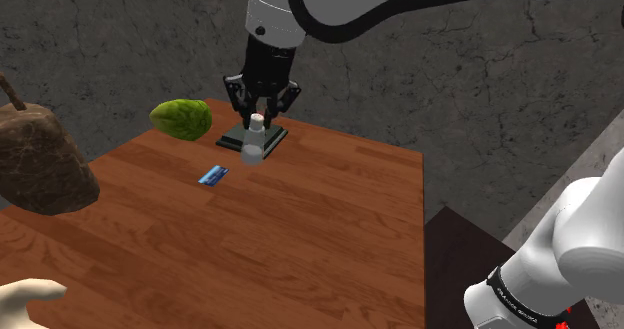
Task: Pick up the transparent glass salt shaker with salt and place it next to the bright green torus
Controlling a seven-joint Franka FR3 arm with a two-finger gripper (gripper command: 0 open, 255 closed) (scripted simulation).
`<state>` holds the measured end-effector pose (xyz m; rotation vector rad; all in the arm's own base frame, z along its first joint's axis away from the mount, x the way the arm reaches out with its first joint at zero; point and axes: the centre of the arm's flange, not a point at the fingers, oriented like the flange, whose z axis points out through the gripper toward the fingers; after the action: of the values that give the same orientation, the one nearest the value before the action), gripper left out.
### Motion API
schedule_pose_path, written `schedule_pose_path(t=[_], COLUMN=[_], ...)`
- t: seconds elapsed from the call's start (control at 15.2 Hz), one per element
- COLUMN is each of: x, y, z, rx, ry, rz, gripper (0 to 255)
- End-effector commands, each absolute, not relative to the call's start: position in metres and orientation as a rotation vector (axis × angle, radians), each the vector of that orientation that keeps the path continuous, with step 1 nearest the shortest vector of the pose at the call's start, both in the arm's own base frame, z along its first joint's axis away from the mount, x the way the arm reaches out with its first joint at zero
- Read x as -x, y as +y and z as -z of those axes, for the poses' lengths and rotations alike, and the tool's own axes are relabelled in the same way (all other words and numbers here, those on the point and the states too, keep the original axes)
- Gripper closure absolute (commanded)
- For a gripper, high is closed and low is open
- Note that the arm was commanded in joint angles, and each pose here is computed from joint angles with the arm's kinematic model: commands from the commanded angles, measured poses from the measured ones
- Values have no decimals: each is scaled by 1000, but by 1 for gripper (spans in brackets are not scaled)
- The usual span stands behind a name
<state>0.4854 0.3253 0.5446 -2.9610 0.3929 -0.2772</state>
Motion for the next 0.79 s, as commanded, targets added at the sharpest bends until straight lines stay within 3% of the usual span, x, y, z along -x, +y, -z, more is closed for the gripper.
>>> schedule_pose_path(t=[0.0,0.73], x=[-458,-316], y=[331,363], z=[-543,-543], rx=[2961,2961], ry=[395,395], rz=[278,278], gripper=[255,255])
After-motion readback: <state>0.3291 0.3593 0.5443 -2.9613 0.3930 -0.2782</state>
